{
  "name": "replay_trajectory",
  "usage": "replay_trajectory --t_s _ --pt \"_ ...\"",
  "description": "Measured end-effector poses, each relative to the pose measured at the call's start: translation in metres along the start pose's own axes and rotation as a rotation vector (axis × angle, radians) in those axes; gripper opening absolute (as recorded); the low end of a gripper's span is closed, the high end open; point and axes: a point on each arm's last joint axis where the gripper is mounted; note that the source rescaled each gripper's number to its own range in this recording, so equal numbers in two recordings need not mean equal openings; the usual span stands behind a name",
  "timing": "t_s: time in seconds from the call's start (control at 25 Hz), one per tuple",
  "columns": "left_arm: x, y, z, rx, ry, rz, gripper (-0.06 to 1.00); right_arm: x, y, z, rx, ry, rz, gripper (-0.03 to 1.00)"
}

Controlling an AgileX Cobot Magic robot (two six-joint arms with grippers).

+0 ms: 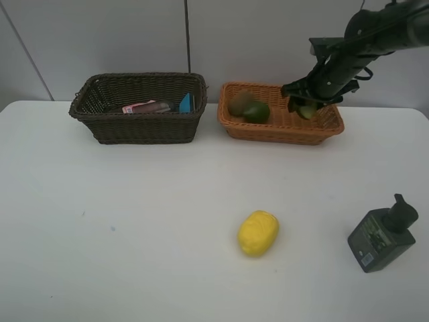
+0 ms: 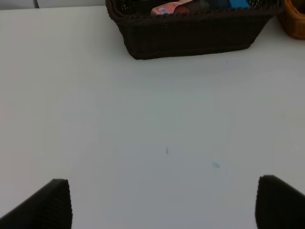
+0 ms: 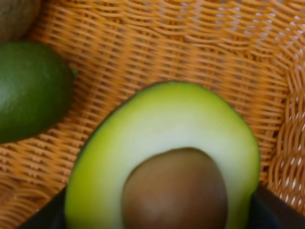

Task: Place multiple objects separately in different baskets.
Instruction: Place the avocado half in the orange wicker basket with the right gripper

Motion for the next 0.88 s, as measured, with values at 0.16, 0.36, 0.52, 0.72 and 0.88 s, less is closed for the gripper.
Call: replay_trajectory --t_s 0.16,0.36,0.52,0.72,0.88 --pt "0.0 0.0 0.0 0.0 0.0 0.0 1.0 -0.002 -0.002 0.0 0.024 -0.018 0.007 0.45" --pt "0.0 0.0 0.0 0.0 0.0 0.0 1.0 -0.002 -0.006 -0.001 0.064 -0.018 0.01 0.45" --pt "0.0 0.0 0.0 0.0 0.0 0.0 1.0 -0.001 -0.006 -0.001 0.071 -0.011 0.011 0.83" --pt "0.0 0.0 0.0 0.0 0.0 0.0 1.0 0.0 -0.007 -0.003 0.077 0.009 0.017 0.97" --pt "0.0 0.0 0.0 0.0 0.0 0.0 1.0 -0.004 -0.005 -0.033 0.058 0.028 0.069 0.98"
Point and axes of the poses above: a point on each arm's last joint axis where the gripper is mounted, z pointing out along that axis toward the gripper, y along the wrist's bending axis when the last joint is at zero, x = y × z, and after that the axes turned 11 degrees about z, right-handed
